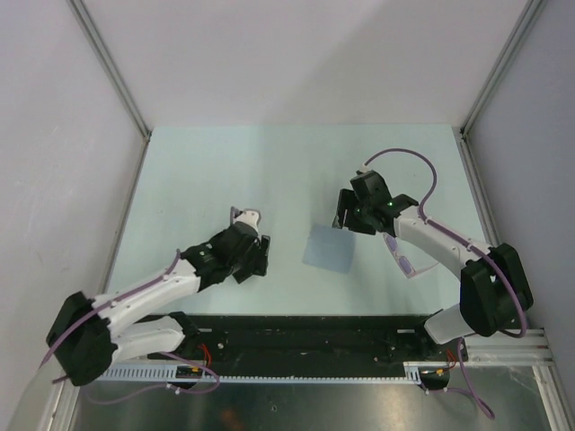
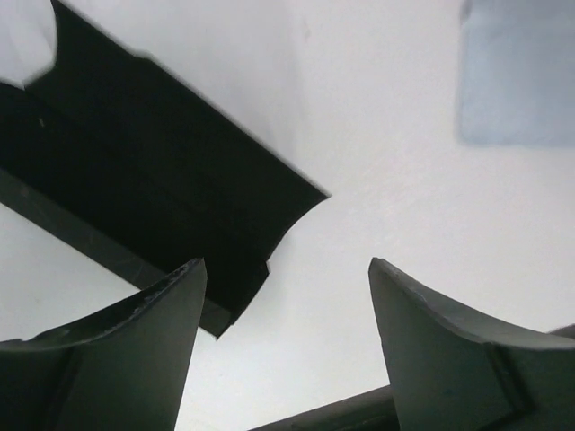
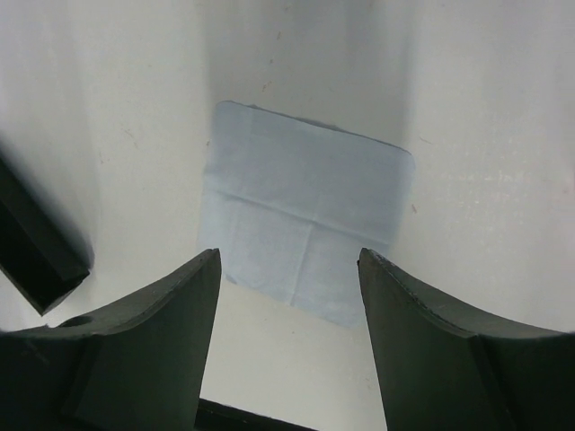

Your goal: Organize the sunglasses

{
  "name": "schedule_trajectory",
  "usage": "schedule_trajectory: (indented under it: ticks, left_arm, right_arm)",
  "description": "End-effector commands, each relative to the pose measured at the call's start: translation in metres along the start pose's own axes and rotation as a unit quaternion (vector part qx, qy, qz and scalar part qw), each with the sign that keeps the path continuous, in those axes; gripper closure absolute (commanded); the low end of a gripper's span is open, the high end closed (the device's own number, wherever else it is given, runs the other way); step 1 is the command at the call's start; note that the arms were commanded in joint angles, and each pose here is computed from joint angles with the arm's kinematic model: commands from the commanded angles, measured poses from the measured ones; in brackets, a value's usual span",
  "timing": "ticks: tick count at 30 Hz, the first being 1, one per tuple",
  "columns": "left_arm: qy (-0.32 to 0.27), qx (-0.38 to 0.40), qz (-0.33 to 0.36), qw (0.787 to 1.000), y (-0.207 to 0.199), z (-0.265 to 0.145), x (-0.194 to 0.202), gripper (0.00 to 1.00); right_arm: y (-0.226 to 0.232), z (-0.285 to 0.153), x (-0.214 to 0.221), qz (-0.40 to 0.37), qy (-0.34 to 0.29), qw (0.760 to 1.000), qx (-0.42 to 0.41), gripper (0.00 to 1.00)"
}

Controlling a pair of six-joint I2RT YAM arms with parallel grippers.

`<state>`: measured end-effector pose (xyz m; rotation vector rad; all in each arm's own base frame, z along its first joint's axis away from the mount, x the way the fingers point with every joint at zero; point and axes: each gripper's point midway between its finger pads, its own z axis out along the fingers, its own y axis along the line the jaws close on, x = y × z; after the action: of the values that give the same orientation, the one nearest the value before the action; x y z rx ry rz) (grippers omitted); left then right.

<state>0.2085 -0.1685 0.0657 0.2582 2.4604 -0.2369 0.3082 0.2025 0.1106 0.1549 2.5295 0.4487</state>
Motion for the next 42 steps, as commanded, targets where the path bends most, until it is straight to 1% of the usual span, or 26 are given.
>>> schedule_trajectory:
  ticks: [1,3,5,6,7,8,9,11,12,13,14,15,16,17,18,19,20,21,22,26,32,33,34,36,42]
  left_arm:
    - [-0.104,0.047,-0.010,0.993,-0.022,-0.041,-0.071,0.16]
    - [-0.128,0.063,-0.010,0.990,-0.031,-0.055,-0.093,0.12]
    - [-0.127,0.074,0.001,0.989,-0.039,-0.055,-0.102,0.10]
    - [-0.139,0.084,0.000,0.987,-0.048,-0.061,-0.118,0.09]
    - [-0.140,0.088,0.006,0.986,-0.053,-0.060,-0.125,0.09]
    - [-0.118,0.085,0.014,0.989,-0.059,-0.045,-0.125,0.09]
    - [-0.128,0.094,0.014,0.987,-0.069,-0.048,-0.143,0.09]
    - [-0.108,0.112,0.029,0.987,-0.087,-0.035,-0.150,0.10]
    - [-0.081,0.107,0.033,0.990,-0.093,-0.012,-0.145,0.11]
    - [-0.088,0.116,0.031,0.989,-0.103,-0.012,-0.160,0.11]
    - [-0.082,0.117,0.034,0.989,-0.108,-0.004,-0.162,0.11]
    - [-0.064,0.118,0.038,0.990,-0.116,0.015,-0.162,0.12]
    - [-0.060,0.118,0.042,0.990,-0.120,0.022,-0.164,0.13]
    - [-0.050,0.122,0.047,0.990,-0.124,0.032,-0.163,0.14]
    - [-0.051,0.135,0.052,0.988,-0.133,0.035,-0.169,0.19]
    - [-0.032,0.131,0.062,0.989,-0.136,0.054,-0.161,0.21]
    - [-0.029,0.134,0.066,0.988,-0.139,0.060,-0.162,0.23]
    - [-0.031,0.137,0.069,0.988,-0.143,0.063,-0.168,0.28]
    - [-0.017,0.130,0.070,0.989,-0.141,0.078,-0.161,0.29]
    - [0.014,0.155,0.059,0.986,-0.147,0.098,-0.153,0.32]
    - [0.040,0.170,0.045,0.984,-0.147,0.117,-0.146,0.37]
    - [0.046,0.170,0.045,0.983,-0.147,0.121,-0.142,0.41]
    - [0.048,0.171,0.046,0.983,-0.147,0.123,-0.141,0.43]
    - [0.054,0.168,0.047,0.983,-0.146,0.127,-0.136,0.48]
    - [0.065,0.154,0.050,0.985,-0.140,0.137,-0.126,0.50]
  right_arm:
    - [-0.015,-0.007,-0.007,0.018,-0.013,0.999,0.029,0.31]
    - [-0.020,-0.006,-0.008,0.023,-0.013,0.999,0.038,0.31]
    - [-0.028,-0.002,-0.007,0.028,-0.009,0.998,0.050,0.31]
    - [-0.033,0.000,-0.009,0.033,-0.008,0.998,0.056,0.32]
    - [-0.035,0.002,-0.009,0.035,-0.007,0.998,0.059,0.32]
    - [-0.037,0.003,-0.009,0.036,-0.005,0.997,0.061,0.33]
    - [-0.040,0.007,-0.008,0.034,0.000,0.997,0.066,0.34]
    - [-0.042,0.011,-0.009,0.034,0.002,0.997,0.065,0.36]
    - [-0.044,0.015,-0.007,0.031,0.006,0.997,0.069,0.37]
    - [-0.044,0.019,-0.008,0.030,0.007,0.997,0.068,0.38]
    - [-0.045,0.021,-0.006,0.029,0.010,0.997,0.068,0.39]
    - [-0.047,0.027,-0.005,0.030,0.014,0.997,0.073,0.40]
    - [-0.048,0.029,-0.004,0.032,0.016,0.997,0.073,0.41]
    - [-0.050,0.032,-0.004,0.036,0.020,0.996,0.074,0.43]
    - [-0.050,0.035,-0.004,0.036,0.021,0.997,0.072,0.51]
    - [-0.052,0.039,-0.002,0.033,0.027,0.997,0.071,0.53]
    - [-0.050,0.041,-0.001,0.032,0.029,0.997,0.066,0.53]
    - [-0.050,0.043,-0.001,0.030,0.029,0.997,0.065,0.56]
    - [-0.051,0.046,0.000,0.029,0.032,0.997,0.069,0.57]
    - [-0.063,0.050,0.001,0.030,0.032,0.994,0.096,0.56]
    - [-0.073,0.060,0.005,0.029,0.041,0.992,0.115,0.57]
    - [-0.075,0.062,0.007,0.028,0.044,0.992,0.117,0.60]
    - [-0.076,0.064,0.008,0.027,0.046,0.992,0.118,0.62]
    - [-0.078,0.065,0.009,0.025,0.048,0.991,0.122,0.62]
    - [-0.082,0.069,0.007,0.025,0.045,0.990,0.128,0.62]
